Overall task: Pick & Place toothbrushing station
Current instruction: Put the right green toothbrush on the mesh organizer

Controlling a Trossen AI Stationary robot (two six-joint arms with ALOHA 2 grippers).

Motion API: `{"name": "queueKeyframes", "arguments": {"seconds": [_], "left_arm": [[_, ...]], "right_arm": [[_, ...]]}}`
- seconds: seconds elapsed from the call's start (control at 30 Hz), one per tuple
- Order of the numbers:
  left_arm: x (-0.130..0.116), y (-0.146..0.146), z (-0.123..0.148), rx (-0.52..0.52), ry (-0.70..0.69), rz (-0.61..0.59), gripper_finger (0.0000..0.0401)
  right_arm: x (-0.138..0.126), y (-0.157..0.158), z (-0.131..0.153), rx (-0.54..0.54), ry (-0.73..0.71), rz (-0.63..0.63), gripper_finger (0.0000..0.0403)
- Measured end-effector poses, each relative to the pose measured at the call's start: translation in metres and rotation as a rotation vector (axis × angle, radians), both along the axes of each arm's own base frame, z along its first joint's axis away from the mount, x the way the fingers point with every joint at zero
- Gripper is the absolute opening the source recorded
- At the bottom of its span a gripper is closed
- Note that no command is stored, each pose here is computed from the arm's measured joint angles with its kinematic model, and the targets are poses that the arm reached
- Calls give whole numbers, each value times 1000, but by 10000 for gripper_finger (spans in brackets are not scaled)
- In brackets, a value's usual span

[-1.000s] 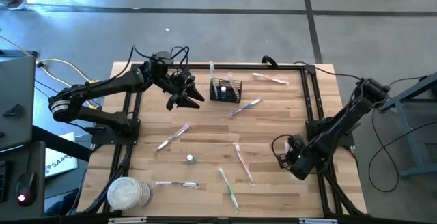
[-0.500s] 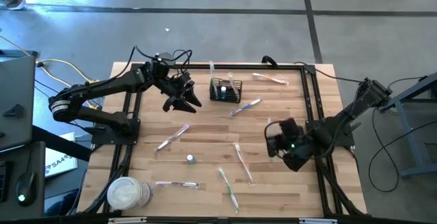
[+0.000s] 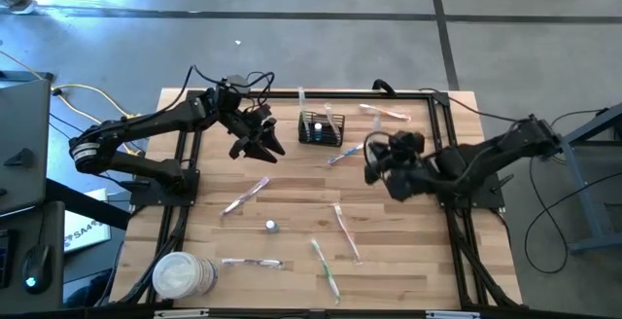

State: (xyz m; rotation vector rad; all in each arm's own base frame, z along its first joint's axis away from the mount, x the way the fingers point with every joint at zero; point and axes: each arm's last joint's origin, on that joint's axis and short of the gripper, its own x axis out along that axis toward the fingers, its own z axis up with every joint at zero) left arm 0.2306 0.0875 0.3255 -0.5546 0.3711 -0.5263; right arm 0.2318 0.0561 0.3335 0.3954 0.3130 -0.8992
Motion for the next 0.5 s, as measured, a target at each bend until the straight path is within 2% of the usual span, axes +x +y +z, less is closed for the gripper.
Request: {"name": "queueKeyframes", "arguments": {"seconds": [0.2,0.33,0.5], "left_arm": [[-1,0,1,3,-6,0,226],[-1,0,1,3,-6,1,226],[0,0,1,12,-3,23,226]], "right_arm": [[13,-32,8,-129,72,-31,12],[24,-55,21,-182,93,55,12],[29,-93,38,-241,42,179,12]]}}
